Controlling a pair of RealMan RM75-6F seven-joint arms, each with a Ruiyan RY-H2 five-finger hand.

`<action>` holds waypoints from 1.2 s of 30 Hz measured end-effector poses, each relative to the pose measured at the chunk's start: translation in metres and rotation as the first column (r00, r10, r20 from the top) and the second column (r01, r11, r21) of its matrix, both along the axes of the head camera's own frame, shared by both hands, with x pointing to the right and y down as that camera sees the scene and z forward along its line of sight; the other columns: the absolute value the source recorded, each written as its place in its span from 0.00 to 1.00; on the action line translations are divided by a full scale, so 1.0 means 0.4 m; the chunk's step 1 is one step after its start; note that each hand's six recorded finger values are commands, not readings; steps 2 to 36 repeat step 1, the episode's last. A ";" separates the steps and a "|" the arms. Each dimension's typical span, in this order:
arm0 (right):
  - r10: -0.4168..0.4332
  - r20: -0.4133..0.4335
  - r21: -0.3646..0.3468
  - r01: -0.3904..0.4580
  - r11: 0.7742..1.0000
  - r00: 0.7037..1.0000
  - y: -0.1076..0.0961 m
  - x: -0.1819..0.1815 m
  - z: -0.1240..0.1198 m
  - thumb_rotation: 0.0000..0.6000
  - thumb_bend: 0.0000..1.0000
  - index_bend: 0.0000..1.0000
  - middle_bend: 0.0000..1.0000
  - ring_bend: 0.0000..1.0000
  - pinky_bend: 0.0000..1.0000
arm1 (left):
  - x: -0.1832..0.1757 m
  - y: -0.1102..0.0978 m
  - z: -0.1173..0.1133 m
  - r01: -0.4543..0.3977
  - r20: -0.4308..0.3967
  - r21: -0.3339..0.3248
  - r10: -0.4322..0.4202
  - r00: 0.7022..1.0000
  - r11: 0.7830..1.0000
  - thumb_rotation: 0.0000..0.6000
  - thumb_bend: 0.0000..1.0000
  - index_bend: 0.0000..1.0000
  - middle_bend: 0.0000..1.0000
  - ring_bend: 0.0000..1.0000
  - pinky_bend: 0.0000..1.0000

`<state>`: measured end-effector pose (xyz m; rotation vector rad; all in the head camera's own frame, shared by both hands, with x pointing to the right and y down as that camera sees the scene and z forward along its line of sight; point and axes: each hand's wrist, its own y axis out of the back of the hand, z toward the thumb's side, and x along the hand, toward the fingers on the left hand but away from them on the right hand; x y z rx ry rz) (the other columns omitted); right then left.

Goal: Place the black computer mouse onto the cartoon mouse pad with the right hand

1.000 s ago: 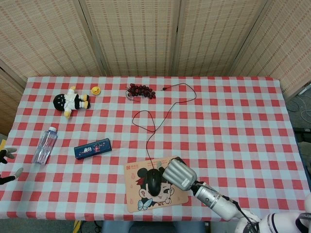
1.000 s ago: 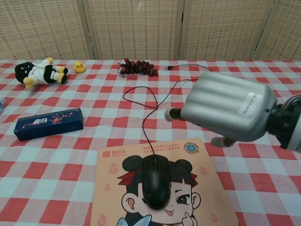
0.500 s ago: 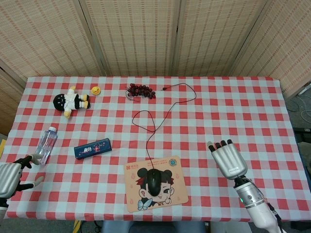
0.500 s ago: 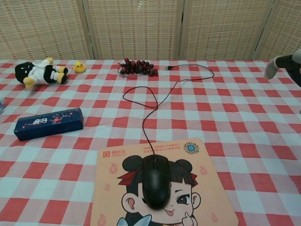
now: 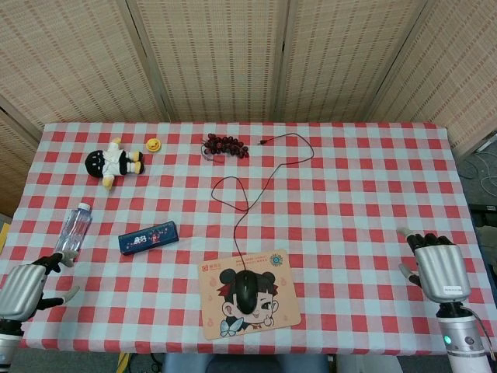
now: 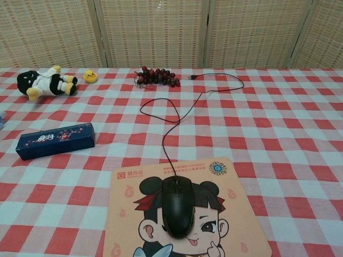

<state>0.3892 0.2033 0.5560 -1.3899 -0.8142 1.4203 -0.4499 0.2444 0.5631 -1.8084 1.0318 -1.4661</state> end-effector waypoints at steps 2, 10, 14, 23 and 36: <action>0.018 0.016 0.011 -0.018 1.000 1.000 0.008 0.021 -0.005 1.00 0.00 0.30 0.55 0.48 0.56 | 0.001 0.001 0.001 0.001 0.000 0.000 -0.001 1.000 1.000 1.00 0.23 0.38 0.43 0.47 0.65; 0.018 0.016 0.011 -0.018 1.000 1.000 0.008 0.021 -0.005 1.00 0.00 0.30 0.55 0.48 0.56 | 0.001 0.001 0.001 0.001 0.000 0.000 -0.001 1.000 1.000 1.00 0.23 0.38 0.43 0.47 0.65; 0.018 0.016 0.011 -0.018 1.000 1.000 0.008 0.021 -0.005 1.00 0.00 0.30 0.55 0.48 0.56 | 0.001 0.001 0.001 0.001 0.000 0.000 -0.001 1.000 1.000 1.00 0.23 0.38 0.43 0.47 0.65; 0.018 0.016 0.011 -0.018 1.000 1.000 0.008 0.021 -0.005 1.00 0.00 0.30 0.55 0.48 0.56 | 0.001 0.001 0.001 0.001 0.000 0.000 -0.001 1.000 1.000 1.00 0.23 0.38 0.43 0.47 0.65; 0.018 0.016 0.011 -0.018 1.000 1.000 0.008 0.021 -0.005 1.00 0.00 0.30 0.55 0.48 0.56 | 0.001 0.001 0.001 0.001 0.000 0.000 -0.001 1.000 1.000 1.00 0.23 0.38 0.43 0.47 0.65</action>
